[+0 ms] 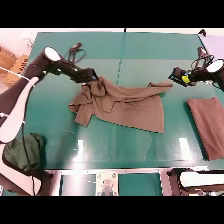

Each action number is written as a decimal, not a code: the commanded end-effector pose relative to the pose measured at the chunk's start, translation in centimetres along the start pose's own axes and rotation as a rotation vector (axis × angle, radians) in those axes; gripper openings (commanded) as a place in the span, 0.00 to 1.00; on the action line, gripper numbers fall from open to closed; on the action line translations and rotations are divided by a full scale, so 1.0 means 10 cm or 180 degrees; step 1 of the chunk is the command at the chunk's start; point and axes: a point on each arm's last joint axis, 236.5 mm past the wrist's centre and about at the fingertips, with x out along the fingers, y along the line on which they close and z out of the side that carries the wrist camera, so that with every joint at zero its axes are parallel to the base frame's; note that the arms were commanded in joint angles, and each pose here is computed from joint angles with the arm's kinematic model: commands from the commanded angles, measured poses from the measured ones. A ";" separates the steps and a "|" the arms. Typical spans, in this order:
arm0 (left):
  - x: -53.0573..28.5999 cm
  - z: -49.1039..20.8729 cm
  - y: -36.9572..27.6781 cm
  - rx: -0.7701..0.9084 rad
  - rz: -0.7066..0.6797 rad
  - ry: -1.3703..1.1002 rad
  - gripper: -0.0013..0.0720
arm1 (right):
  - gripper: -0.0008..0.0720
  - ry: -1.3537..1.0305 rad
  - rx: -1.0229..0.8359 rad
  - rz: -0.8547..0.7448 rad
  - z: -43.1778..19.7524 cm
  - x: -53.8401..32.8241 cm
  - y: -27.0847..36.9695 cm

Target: Fold the shirts.

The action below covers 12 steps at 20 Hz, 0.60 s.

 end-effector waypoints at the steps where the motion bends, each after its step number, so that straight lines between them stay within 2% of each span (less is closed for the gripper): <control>1: -0.51 0.08 0.32 -0.0151 -0.0001 0.0113 0.92 | 0.54 0.0377 0.0222 -0.0157 -0.15 -0.20 -0.45; 3: -0.84 -0.05 0.48 -0.0228 -0.0034 0.0322 0.92 | 0.54 0.0769 0.0462 -0.0221 -0.48 -0.38 -0.73; 6: -1.15 -0.32 0.77 -0.0380 -0.0031 0.0598 0.92 | 0.51 0.1396 0.0840 -0.0260 -1.31 -0.51 -0.94; 9: -1.28 -0.35 1.00 -0.0440 0.0095 0.0571 0.92 | 0.51 0.1776 0.1101 -0.0216 -2.13 -0.48 -0.89; 12: -1.28 -0.34 1.05 -0.0373 0.0128 0.0544 0.92 | 0.51 0.1961 0.1387 0.0060 -2.64 -0.32 -0.70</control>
